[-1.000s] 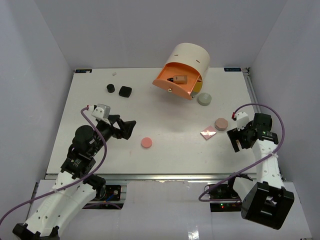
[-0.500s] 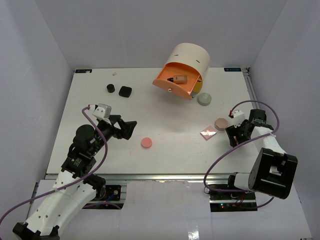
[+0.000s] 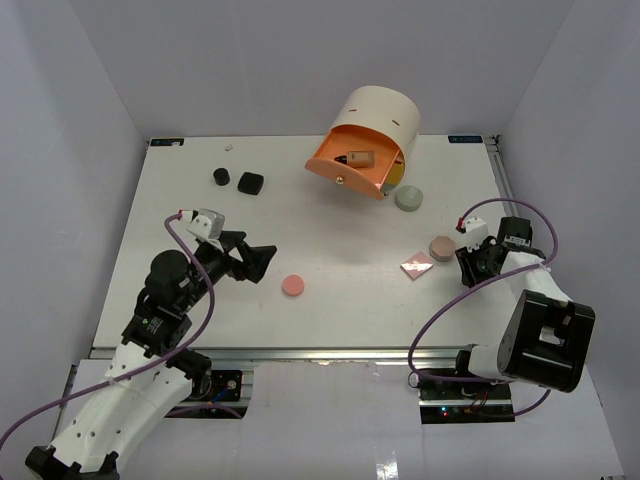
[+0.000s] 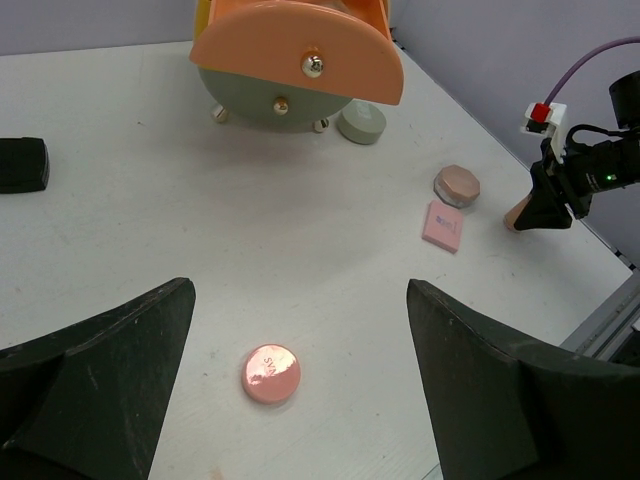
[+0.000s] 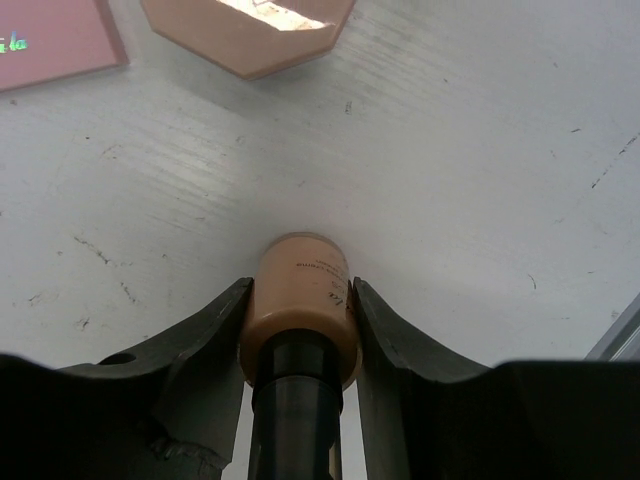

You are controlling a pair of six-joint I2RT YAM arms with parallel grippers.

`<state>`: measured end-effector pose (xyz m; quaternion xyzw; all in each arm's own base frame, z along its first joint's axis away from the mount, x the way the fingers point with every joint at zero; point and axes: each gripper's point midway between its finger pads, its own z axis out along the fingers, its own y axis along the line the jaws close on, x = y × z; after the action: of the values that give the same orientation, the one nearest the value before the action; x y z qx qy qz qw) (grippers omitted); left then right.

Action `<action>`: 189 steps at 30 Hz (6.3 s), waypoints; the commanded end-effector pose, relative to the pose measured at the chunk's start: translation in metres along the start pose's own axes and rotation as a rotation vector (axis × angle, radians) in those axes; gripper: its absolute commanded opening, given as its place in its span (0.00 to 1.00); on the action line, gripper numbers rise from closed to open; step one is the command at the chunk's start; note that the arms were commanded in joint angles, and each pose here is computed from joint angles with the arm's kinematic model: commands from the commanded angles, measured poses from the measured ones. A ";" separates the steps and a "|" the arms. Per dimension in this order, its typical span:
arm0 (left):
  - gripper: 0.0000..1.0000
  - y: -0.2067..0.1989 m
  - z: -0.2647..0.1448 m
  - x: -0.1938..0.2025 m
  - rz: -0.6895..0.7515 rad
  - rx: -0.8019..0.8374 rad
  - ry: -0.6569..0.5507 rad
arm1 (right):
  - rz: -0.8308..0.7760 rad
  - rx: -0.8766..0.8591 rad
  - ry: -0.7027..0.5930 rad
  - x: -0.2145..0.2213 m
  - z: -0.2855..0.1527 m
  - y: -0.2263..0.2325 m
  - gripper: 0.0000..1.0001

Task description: Organize the makeup

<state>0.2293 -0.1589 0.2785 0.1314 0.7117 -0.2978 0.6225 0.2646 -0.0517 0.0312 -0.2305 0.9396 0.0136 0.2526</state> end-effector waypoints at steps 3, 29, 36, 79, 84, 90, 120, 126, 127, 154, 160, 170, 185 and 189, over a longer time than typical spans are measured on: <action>0.98 -0.013 -0.003 -0.008 0.005 0.069 -0.029 | -0.095 -0.116 -0.166 -0.038 -0.040 0.024 0.08; 0.98 -0.137 0.074 0.033 0.218 0.384 0.068 | -0.110 -1.255 -0.566 -0.204 -0.212 0.211 0.08; 0.98 -0.157 0.112 0.044 0.536 0.178 -0.070 | -0.062 -1.244 -0.531 -0.199 -0.216 0.213 0.08; 0.27 -0.233 0.147 0.033 0.628 0.201 -0.203 | -0.050 -1.213 -0.492 -0.182 -0.201 0.222 0.08; 0.66 -0.230 0.147 0.035 0.617 0.191 -0.196 | -0.052 -1.215 -0.493 -0.183 -0.202 0.222 0.08; 0.70 -0.232 0.151 0.041 0.626 0.195 -0.177 | -0.054 -1.218 -0.493 -0.182 -0.203 0.223 0.08; 0.14 -0.237 0.150 0.045 0.639 0.231 -0.156 | -0.049 -1.234 -0.492 -0.180 -0.205 0.225 0.51; 0.13 -0.234 0.147 0.046 0.631 0.230 -0.153 | -0.047 -1.219 -0.487 -0.180 -0.202 0.224 0.59; 0.12 -0.234 0.147 0.046 0.629 0.229 -0.153 | -0.047 -1.217 -0.486 -0.180 -0.201 0.224 0.60; 0.05 -0.139 0.126 0.042 0.439 0.109 -0.051 | -0.073 -0.917 -0.632 -0.199 -0.199 0.166 0.67; 0.04 -0.102 0.151 0.006 0.340 0.055 -0.046 | -0.067 -0.833 -0.736 -0.204 -0.211 0.151 0.66; 0.05 -0.070 0.243 -0.079 0.200 0.001 -0.062 | -0.015 -0.811 -0.782 -0.186 -0.199 0.146 0.66; 0.12 -0.035 0.320 -0.062 0.446 -0.004 0.029 | 0.000 -0.835 -0.818 -0.171 -0.196 0.142 0.66; 0.20 -0.029 0.323 -0.054 0.451 -0.013 0.059 | 0.004 -0.840 -0.816 -0.169 -0.194 0.142 0.67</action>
<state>0.4817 -0.3661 0.2770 0.2931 0.7145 -0.1402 0.6196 0.2448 0.1187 0.2638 -0.2680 0.6976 0.4697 0.4701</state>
